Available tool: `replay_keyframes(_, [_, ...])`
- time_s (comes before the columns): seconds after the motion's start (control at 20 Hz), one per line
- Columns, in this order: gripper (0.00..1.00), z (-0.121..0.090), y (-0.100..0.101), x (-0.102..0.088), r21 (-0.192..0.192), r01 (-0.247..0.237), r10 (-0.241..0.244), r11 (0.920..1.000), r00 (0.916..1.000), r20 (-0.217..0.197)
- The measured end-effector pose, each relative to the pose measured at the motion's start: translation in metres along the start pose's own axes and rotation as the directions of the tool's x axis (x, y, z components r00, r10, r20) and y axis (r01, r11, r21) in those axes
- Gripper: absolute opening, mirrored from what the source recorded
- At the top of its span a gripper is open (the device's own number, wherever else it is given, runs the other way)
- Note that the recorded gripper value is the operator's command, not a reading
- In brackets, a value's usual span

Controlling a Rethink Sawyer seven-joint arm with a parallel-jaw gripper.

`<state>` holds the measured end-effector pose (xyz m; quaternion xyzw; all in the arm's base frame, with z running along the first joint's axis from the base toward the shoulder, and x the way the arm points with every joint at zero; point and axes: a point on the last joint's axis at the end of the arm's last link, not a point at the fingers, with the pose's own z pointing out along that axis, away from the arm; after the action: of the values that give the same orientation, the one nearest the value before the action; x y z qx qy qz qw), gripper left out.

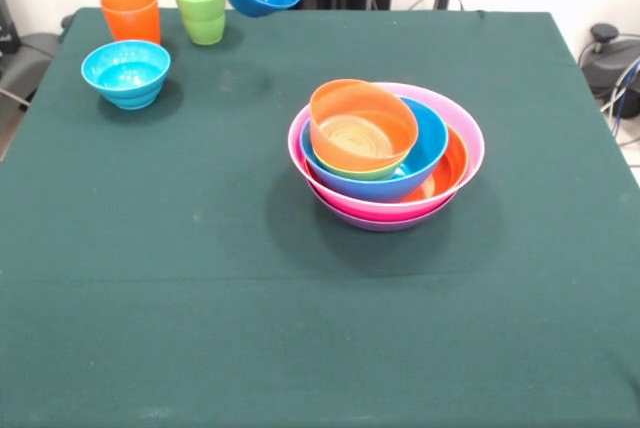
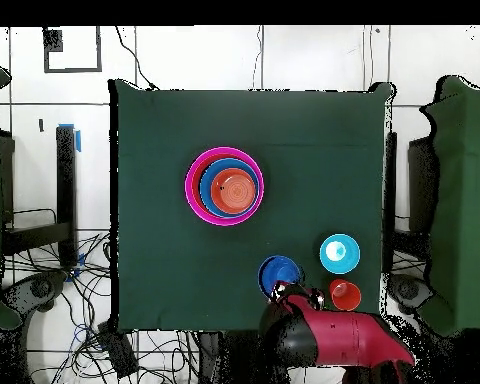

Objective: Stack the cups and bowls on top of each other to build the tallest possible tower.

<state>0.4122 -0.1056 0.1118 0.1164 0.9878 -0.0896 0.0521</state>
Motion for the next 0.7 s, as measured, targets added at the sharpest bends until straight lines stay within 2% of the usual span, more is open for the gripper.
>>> replay_keyframes(0.1, [1.00,0.000,0.000,0.000,-0.003,-0.002,0.002,1.0000,1.0000,0.000])
replay_keyframes(0.25, [1.00,-0.002,-0.009,-0.003,-0.025,-0.033,0.033,0.9992,0.9994,0.006])
replay_keyframes(0.35, [1.00,-0.005,-0.023,-0.007,-0.043,-0.080,0.080,0.9959,0.9967,0.013])
replay_keyframes(0.45, [1.00,-0.011,-0.042,-0.012,-0.058,-0.140,0.142,0.9884,0.9897,0.020])
replay_keyframes(0.6, [1.00,-0.025,-0.052,-0.018,-0.050,-0.175,0.177,0.9832,0.9839,0.027])
replay_keyframes(0.7, [1.00,-0.030,-0.050,-0.021,-0.045,-0.169,0.171,0.9845,0.9849,0.028])
